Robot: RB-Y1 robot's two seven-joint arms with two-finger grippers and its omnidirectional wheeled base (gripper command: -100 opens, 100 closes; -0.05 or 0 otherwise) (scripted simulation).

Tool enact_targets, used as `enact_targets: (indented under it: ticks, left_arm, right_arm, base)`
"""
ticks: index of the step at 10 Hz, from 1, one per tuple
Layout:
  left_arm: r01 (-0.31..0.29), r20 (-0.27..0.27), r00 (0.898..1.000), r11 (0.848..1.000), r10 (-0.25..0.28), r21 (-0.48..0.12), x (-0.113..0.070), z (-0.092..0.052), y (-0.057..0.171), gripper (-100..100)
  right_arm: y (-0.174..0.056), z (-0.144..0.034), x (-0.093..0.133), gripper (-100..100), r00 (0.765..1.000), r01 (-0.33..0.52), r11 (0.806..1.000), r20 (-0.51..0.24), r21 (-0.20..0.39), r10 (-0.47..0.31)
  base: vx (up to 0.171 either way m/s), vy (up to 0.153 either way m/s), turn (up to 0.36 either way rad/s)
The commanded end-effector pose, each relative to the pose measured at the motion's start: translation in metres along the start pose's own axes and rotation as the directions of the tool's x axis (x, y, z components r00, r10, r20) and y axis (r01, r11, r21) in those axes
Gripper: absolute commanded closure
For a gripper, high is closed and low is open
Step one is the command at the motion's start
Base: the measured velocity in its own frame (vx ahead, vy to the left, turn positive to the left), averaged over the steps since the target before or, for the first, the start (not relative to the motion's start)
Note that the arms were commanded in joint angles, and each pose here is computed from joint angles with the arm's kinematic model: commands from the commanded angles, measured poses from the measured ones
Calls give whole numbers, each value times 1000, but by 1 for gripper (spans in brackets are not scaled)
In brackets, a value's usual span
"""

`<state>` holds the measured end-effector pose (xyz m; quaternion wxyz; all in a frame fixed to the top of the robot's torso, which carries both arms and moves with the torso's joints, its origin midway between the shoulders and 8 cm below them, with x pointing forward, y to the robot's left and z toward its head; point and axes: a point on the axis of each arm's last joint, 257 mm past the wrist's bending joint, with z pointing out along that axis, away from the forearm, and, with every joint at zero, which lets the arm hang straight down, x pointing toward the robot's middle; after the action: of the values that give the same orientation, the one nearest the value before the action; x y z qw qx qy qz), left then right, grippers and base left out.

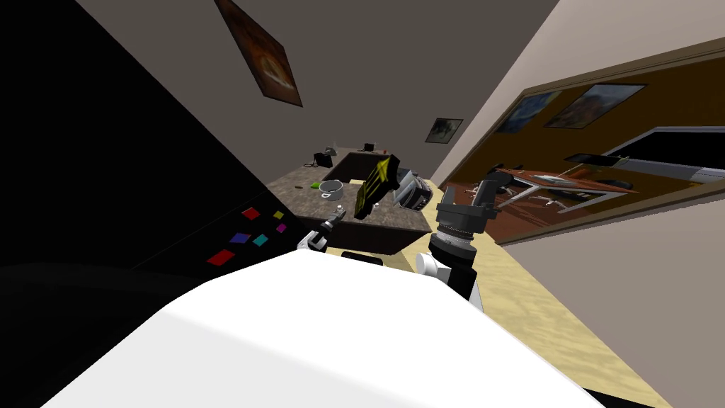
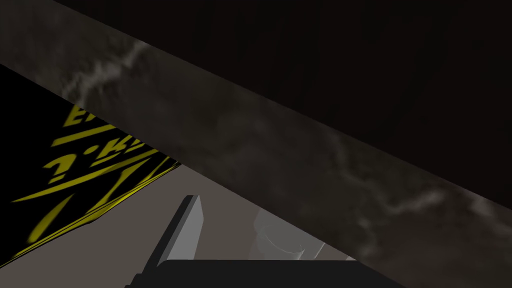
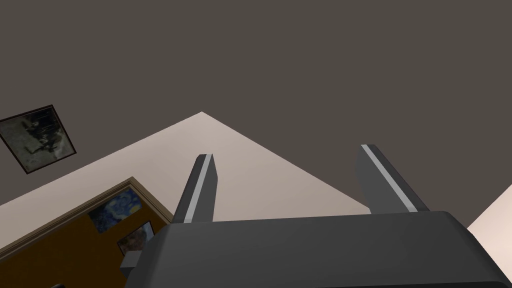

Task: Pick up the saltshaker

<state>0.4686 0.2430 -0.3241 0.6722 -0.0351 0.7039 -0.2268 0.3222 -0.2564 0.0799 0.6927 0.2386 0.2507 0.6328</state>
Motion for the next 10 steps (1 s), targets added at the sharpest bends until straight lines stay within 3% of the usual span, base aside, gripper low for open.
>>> enact_targets:
  ticks: [1,2,6,7,9,10]
  left_arm:
    - [1,-3,1000,1000,0,15,0,13,-1,-100]
    - [3,-12,1000,1000,-3,8,4,13,1,-100]
    - [-1,-13,1000,998,2,61,-2,51,-6,-100]
    - [2,-28,1000,999,-1,50,4,50,-1,-100]
    - [-5,-15,1000,997,6,83,-7,69,-9,-100]
    - [-2,-30,1000,997,4,72,-1,70,-4,-100]
  right_arm:
    - [0,0,0,0,1000,0,1000,0,0,0]
    - [0,0,0,0,1000,0,1000,0,0,0]
    - [0,0,0,0,1000,0,1000,0,0,0]
    - [0,0,0,0,1000,0,1000,0,0,0]
    - [0,0,0,0,1000,0,1000,0,0,0]
    - [0,0,0,0,1000,0,1000,0,0,0]
  base:
    - [-37,-27,84]
    - [-22,-18,-10]
    - [-45,-26,111]
    - [-26,-16,-5]
    - [-41,-21,119]
    - [-12,-10,-22]
